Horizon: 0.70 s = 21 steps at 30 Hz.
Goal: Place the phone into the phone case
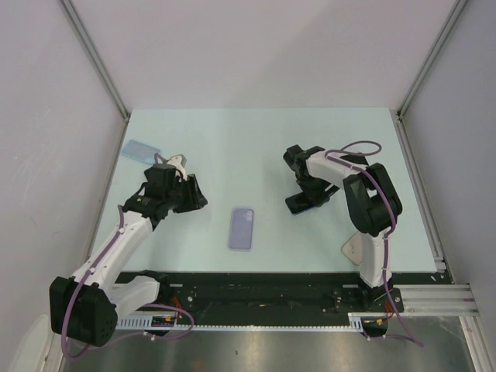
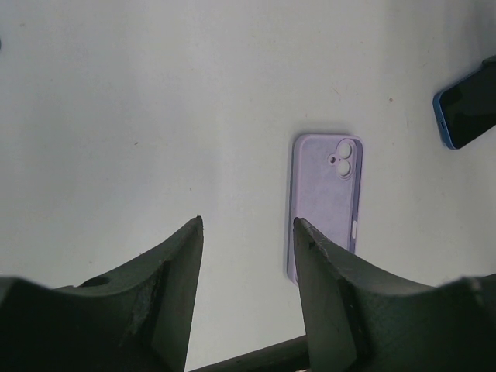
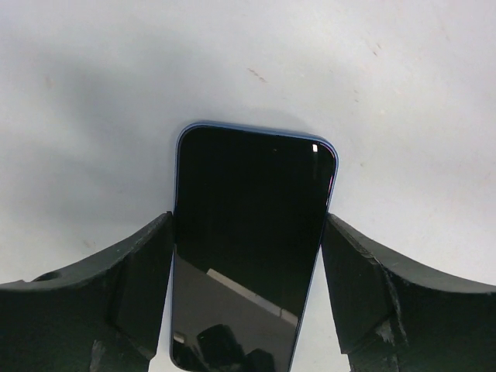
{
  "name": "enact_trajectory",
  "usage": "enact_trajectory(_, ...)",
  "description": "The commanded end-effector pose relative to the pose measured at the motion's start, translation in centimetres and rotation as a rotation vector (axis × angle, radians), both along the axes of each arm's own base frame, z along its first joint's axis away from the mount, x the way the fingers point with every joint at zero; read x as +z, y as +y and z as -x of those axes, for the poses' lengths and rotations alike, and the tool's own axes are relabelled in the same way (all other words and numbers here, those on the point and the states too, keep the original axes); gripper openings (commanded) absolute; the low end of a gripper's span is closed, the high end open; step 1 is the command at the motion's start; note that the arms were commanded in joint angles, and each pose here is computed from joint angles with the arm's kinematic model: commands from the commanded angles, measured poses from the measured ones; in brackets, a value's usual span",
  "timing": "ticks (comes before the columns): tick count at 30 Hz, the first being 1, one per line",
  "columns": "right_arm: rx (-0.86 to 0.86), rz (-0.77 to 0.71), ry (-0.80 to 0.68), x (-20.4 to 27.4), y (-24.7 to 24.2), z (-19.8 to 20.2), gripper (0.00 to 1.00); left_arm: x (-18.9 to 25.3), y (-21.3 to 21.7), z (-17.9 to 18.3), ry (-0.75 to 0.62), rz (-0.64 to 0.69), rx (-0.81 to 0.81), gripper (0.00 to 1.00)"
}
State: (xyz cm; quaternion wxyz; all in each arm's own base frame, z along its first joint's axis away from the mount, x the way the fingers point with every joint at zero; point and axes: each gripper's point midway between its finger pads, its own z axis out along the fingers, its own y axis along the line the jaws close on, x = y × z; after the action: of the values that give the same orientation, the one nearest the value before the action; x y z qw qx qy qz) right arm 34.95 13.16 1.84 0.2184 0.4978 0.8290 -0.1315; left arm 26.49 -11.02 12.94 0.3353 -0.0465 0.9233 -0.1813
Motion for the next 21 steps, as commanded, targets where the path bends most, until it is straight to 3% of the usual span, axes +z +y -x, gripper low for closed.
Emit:
enact_trajectory(1,0.257,0.136,0.001,1.2,-0.4,-0.2,0.62,0.8,-0.1,-0.5,-0.040,0.017,0.000,0.55)
enact_trajectory(12,0.915,-0.085,-0.166,1.6,6.1,0.3,0.62,-0.7,-1.1,0.0,0.031,0.057,-0.030,0.56)
enact_trajectory(21,1.109,-0.256,-0.174,1.4,10.0,4.6,0.57,-4.5,-5.4,2.9,0.224,0.308,-0.126,0.55)
